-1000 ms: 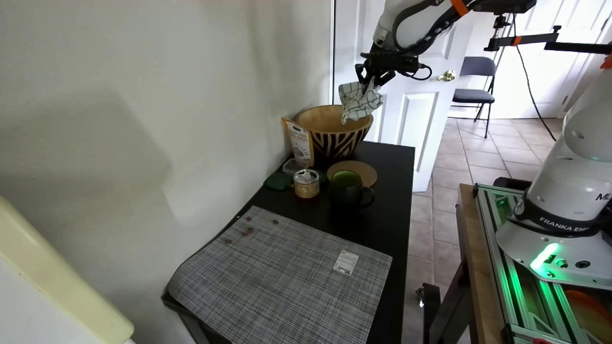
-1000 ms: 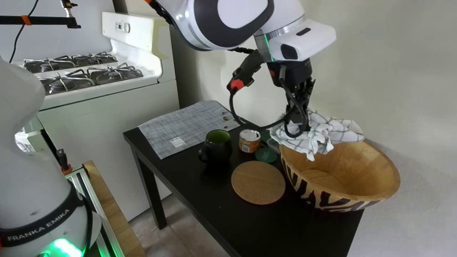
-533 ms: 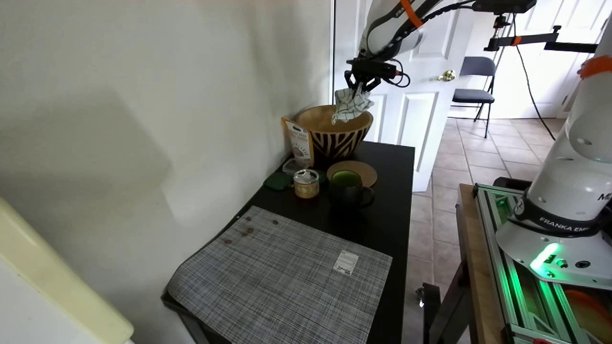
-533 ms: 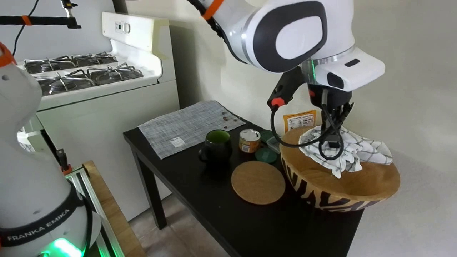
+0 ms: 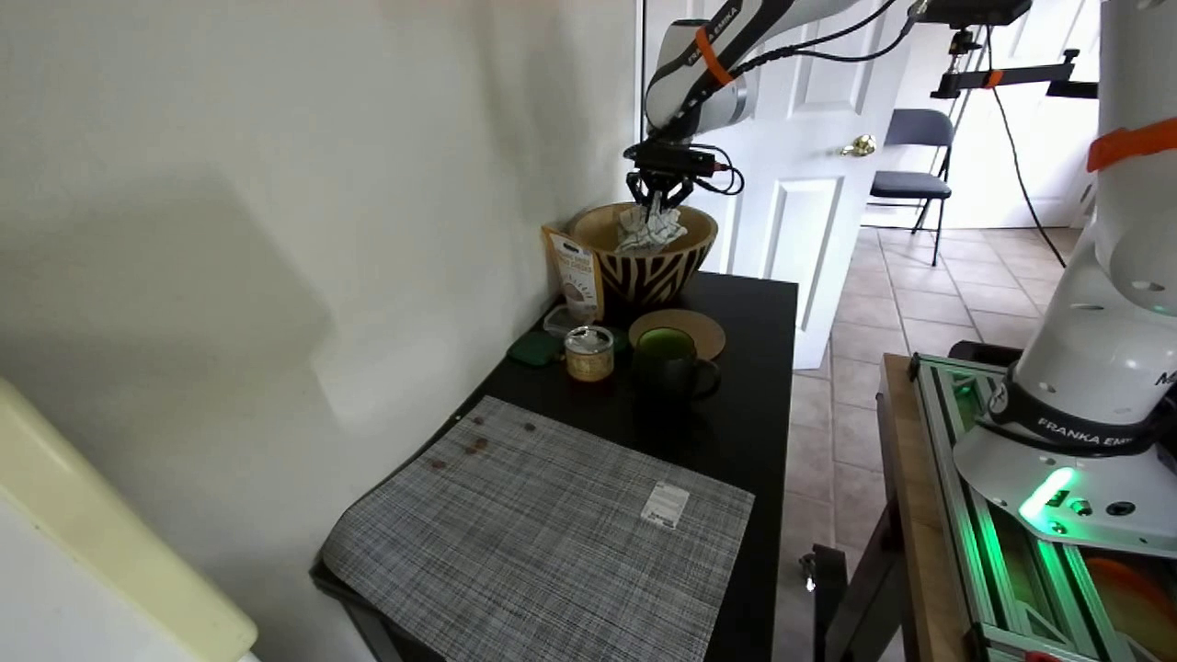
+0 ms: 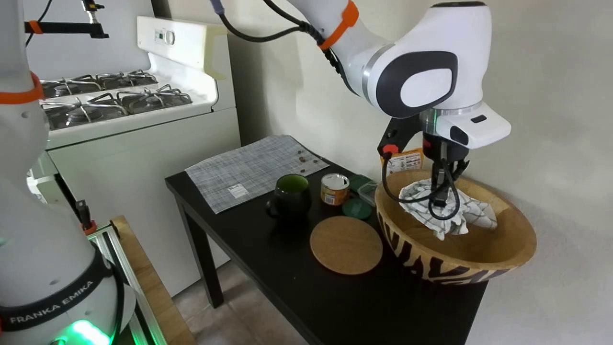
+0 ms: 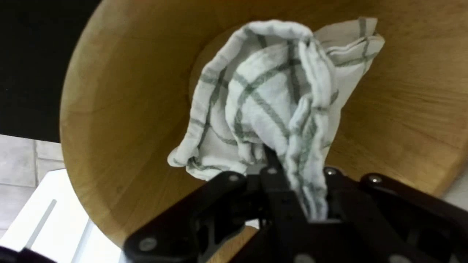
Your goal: Put the white towel inside the wooden bowl
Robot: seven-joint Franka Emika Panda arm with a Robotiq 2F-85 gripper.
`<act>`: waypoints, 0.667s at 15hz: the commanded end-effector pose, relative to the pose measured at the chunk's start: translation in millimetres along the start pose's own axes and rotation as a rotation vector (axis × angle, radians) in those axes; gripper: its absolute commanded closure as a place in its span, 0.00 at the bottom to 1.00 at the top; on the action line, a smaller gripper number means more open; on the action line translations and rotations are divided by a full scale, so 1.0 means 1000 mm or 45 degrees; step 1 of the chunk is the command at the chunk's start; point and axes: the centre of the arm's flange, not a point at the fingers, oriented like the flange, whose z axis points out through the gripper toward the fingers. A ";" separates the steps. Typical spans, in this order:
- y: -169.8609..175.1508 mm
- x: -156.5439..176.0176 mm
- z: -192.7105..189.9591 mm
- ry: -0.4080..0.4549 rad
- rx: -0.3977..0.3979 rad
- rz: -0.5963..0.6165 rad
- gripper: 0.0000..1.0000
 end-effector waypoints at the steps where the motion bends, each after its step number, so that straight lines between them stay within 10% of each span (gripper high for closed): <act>1: -0.013 0.008 0.035 -0.075 -0.050 -0.003 0.96; 4: -0.013 0.000 0.058 -0.114 -0.105 0.007 0.93; 5: -0.010 -0.002 0.064 -0.121 -0.132 0.005 0.59; 10: 0.004 0.003 0.059 -0.091 -0.171 0.010 0.29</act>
